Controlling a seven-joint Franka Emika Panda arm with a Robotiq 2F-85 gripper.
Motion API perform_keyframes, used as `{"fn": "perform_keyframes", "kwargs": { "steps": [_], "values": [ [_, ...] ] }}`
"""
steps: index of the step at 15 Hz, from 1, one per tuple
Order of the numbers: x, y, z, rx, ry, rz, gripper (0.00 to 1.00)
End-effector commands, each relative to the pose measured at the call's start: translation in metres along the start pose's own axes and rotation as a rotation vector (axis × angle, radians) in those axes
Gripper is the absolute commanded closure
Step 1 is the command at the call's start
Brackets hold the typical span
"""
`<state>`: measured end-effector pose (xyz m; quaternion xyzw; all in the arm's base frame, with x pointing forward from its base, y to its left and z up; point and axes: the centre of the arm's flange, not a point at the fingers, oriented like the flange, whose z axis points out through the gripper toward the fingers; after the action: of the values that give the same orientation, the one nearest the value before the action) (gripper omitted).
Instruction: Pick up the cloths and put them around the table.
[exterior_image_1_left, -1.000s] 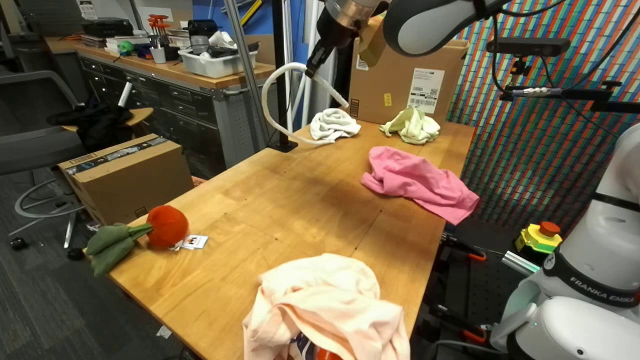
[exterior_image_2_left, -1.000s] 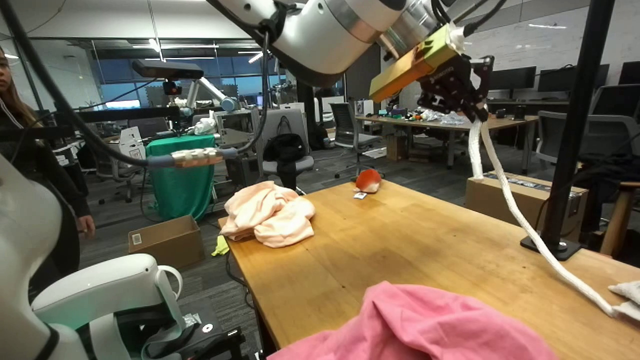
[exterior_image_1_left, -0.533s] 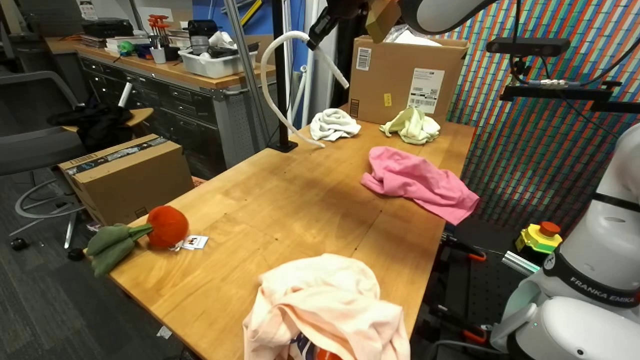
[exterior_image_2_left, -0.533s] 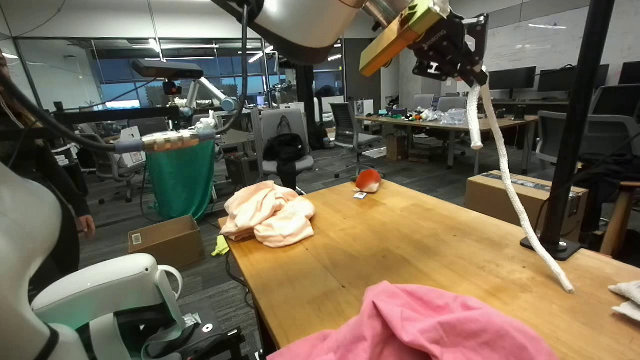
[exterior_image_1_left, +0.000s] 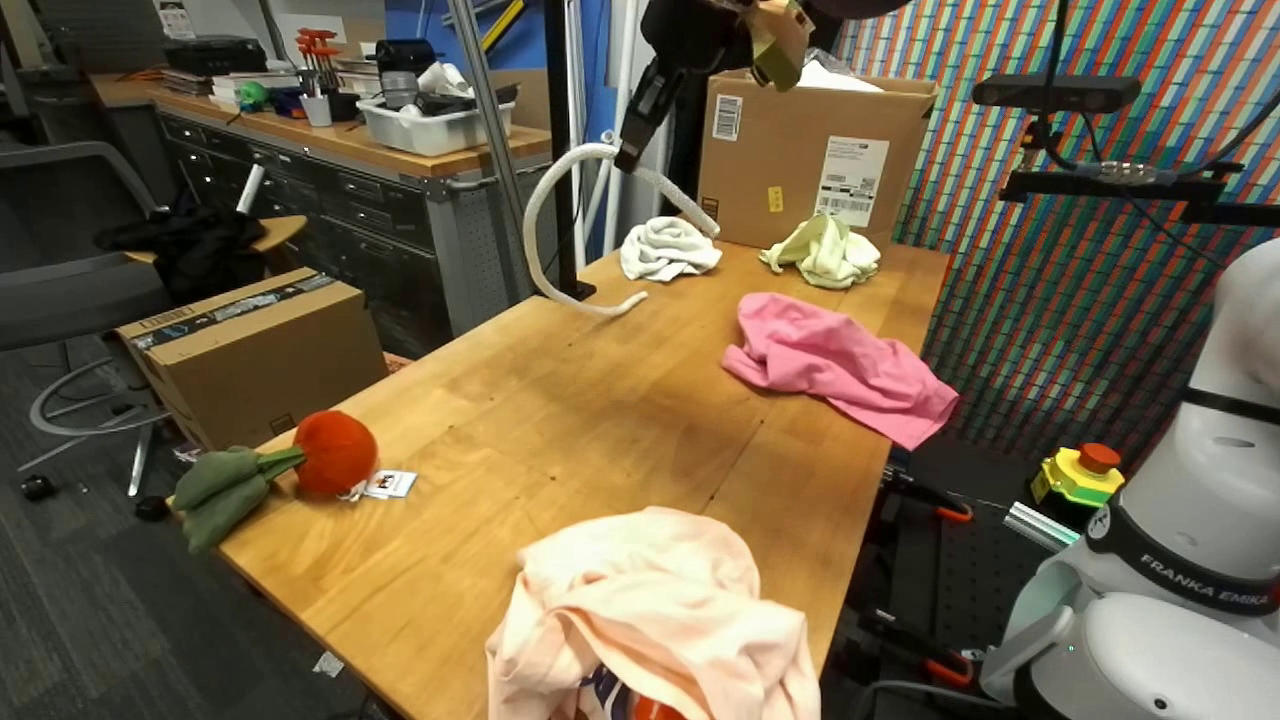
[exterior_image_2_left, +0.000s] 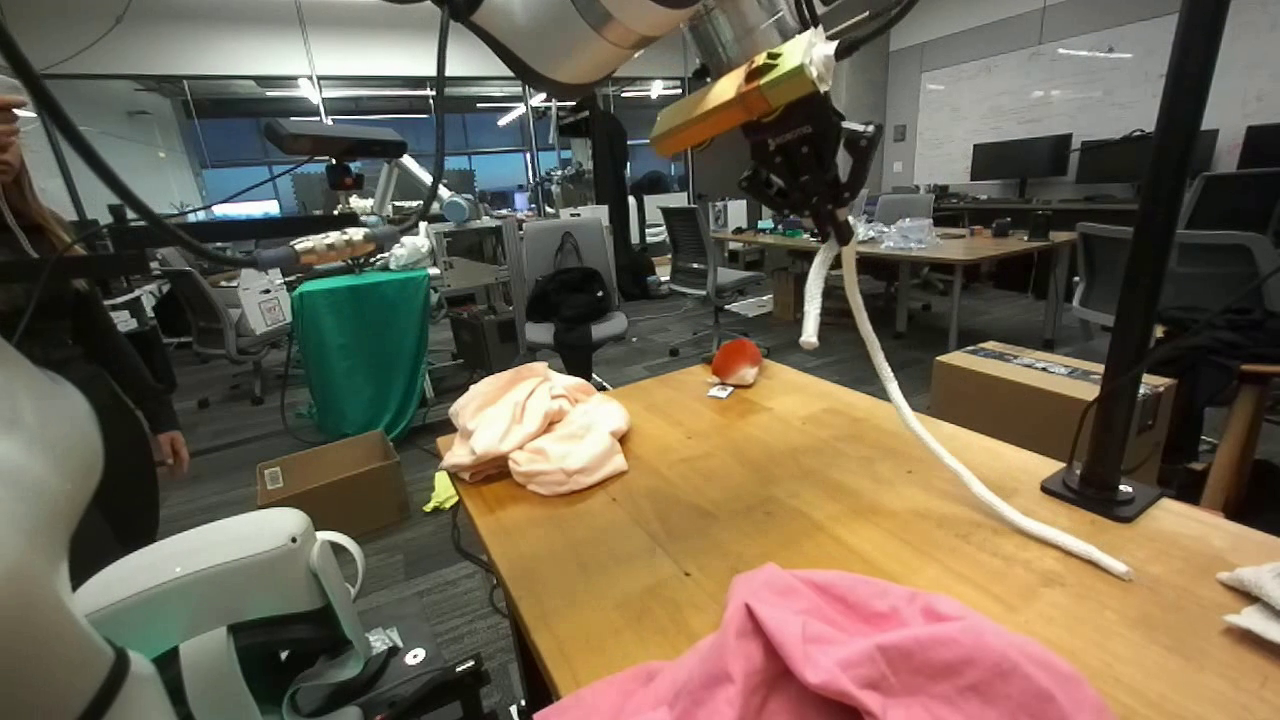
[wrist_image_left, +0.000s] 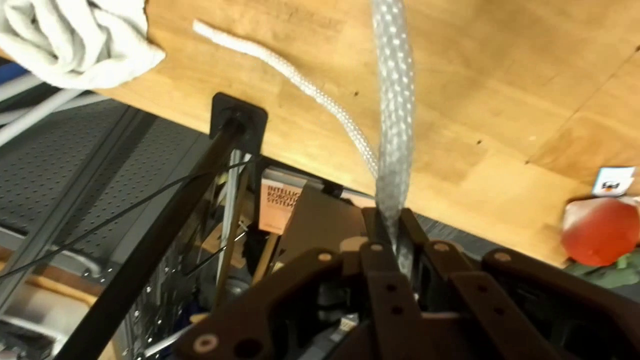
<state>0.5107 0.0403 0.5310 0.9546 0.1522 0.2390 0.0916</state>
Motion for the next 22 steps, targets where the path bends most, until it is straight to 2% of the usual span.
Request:
{"fn": "perform_keyframes", "kwargs": {
  "steps": [1, 5, 9, 18, 22],
  "values": [
    [0.008, -0.002, -0.025, 0.066, -0.096, -0.052, 0.95],
    [0.016, -0.001, -0.035, 0.125, -0.148, -0.083, 0.95],
    [0.021, 0.000, -0.027, 0.184, -0.195, -0.102, 0.95],
    [0.043, -0.006, 0.089, 0.224, -0.376, -0.082, 0.95],
    [0.054, -0.003, 0.129, 0.243, -0.431, -0.076, 0.95]
  ]
}}
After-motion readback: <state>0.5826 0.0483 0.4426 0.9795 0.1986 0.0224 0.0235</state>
